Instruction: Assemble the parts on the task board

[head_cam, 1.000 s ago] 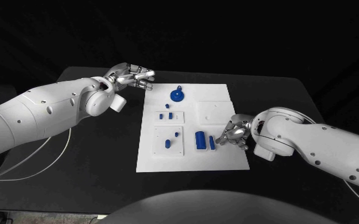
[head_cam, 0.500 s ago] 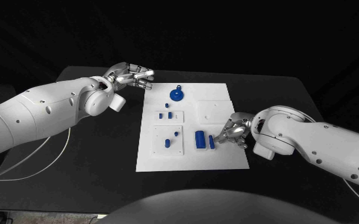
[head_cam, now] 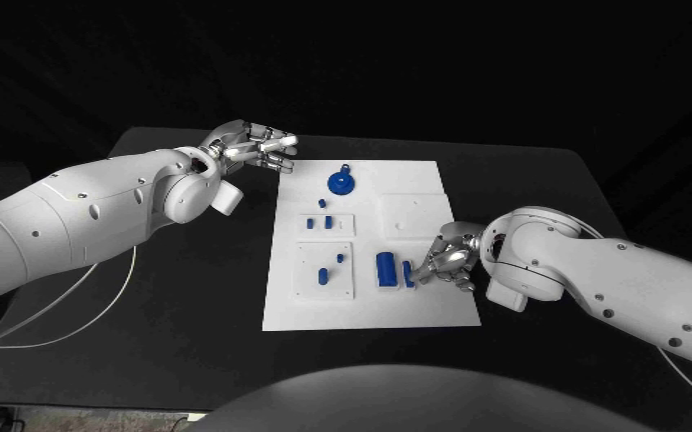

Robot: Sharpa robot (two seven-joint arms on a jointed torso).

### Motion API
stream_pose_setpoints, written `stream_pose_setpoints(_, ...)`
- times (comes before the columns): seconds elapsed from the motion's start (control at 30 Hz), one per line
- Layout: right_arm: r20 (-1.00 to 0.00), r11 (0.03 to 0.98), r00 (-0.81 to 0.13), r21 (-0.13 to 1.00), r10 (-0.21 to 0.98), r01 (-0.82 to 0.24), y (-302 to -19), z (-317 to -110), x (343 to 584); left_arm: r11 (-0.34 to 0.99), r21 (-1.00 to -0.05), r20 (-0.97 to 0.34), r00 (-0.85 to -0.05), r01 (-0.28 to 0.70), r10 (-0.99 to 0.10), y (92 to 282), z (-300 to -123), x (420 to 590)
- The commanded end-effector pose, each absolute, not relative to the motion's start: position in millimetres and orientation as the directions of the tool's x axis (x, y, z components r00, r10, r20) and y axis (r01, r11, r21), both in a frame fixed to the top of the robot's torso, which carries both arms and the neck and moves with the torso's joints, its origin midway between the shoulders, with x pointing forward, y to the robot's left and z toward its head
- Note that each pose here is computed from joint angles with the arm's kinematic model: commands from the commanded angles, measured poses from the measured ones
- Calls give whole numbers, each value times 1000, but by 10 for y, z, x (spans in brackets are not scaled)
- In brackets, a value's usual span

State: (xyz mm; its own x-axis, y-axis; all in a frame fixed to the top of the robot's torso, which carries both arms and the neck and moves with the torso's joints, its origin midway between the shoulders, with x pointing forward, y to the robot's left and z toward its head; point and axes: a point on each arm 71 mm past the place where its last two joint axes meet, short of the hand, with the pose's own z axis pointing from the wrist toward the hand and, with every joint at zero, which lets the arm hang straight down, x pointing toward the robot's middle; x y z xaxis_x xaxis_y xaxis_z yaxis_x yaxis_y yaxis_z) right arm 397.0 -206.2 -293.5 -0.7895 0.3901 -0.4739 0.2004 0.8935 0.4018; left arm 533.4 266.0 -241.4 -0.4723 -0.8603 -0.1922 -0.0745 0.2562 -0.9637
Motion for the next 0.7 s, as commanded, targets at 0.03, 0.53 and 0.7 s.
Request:
stream_pose_setpoints(0.03, -465, 910, -812, 373, 352, 181, -2051, -2969, 3944, 250, -966, -186, -484, -69, -855, 2636, -2416, 5328)
stream_pose_setpoints(0.53, -473, 913, -804, 356, 360, 199, -2057, -3052, 4000, 251, -966, -187, -484, -70, -855, 2638, -2416, 5326)
stream_pose_setpoints(0.7, -475, 913, -802, 355, 361, 200, -2058, -3067, 4005, 251, -966, -187, -484, -70, -855, 2637, -2416, 5325)
